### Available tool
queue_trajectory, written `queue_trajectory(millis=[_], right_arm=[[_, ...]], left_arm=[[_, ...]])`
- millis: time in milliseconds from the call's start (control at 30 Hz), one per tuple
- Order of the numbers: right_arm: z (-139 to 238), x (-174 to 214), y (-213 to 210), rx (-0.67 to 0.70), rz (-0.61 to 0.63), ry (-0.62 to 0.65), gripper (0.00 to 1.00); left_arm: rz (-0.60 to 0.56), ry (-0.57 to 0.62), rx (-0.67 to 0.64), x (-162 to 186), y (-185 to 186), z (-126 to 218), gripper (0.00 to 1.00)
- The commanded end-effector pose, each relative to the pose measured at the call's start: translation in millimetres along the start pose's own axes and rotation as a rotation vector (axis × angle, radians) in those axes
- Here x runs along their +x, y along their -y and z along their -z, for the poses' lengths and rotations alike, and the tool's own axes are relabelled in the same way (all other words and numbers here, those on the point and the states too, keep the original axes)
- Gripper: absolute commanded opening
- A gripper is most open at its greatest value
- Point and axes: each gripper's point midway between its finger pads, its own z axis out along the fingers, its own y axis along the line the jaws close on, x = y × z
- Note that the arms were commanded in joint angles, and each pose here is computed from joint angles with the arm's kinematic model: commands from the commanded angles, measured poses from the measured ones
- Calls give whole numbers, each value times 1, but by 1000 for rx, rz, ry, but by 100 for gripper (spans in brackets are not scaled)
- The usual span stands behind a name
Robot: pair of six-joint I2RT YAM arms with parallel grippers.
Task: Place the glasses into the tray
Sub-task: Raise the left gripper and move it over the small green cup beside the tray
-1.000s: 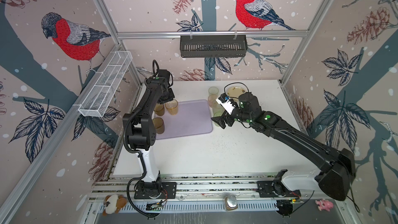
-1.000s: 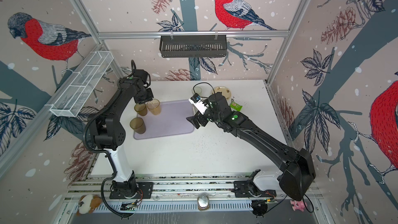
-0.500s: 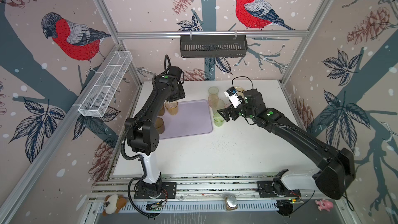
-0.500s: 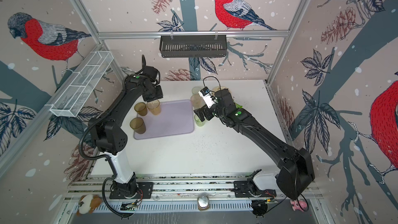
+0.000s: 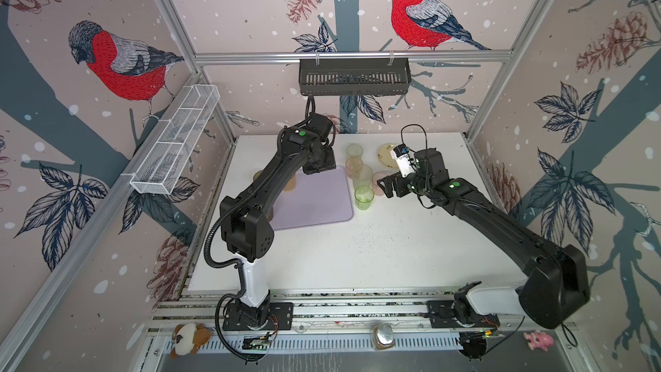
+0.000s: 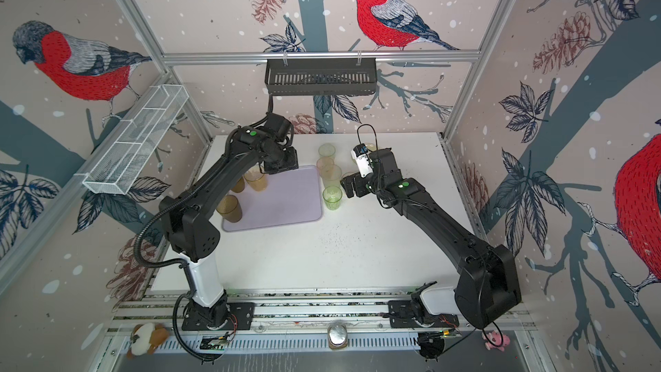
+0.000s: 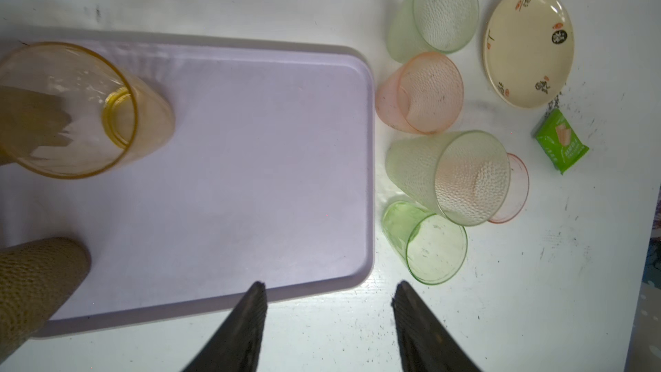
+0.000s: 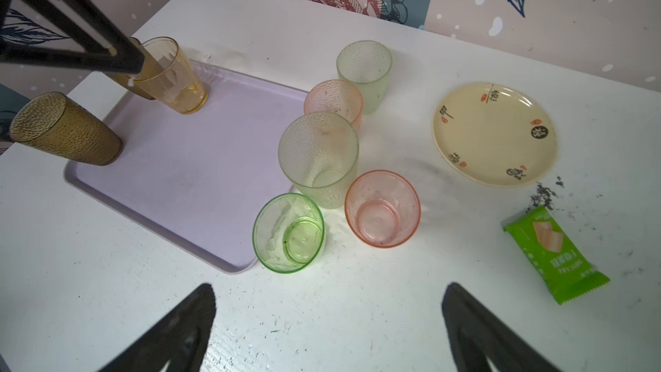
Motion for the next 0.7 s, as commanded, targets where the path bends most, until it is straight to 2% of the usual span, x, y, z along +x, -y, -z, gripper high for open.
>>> queue_trajectory(millis=[0,400,667], right_arm=[[-2,3,6,0,-48,-8,100],[-4,17,26,25,-113,-39,100],[-6,19,28,25,-121,-45,100]], left_arm=[[-8,-47,40,17,18,-8,59],[-61,-137,105,60,61,-39,61],[-86,-171,97,76,67,-60,58]])
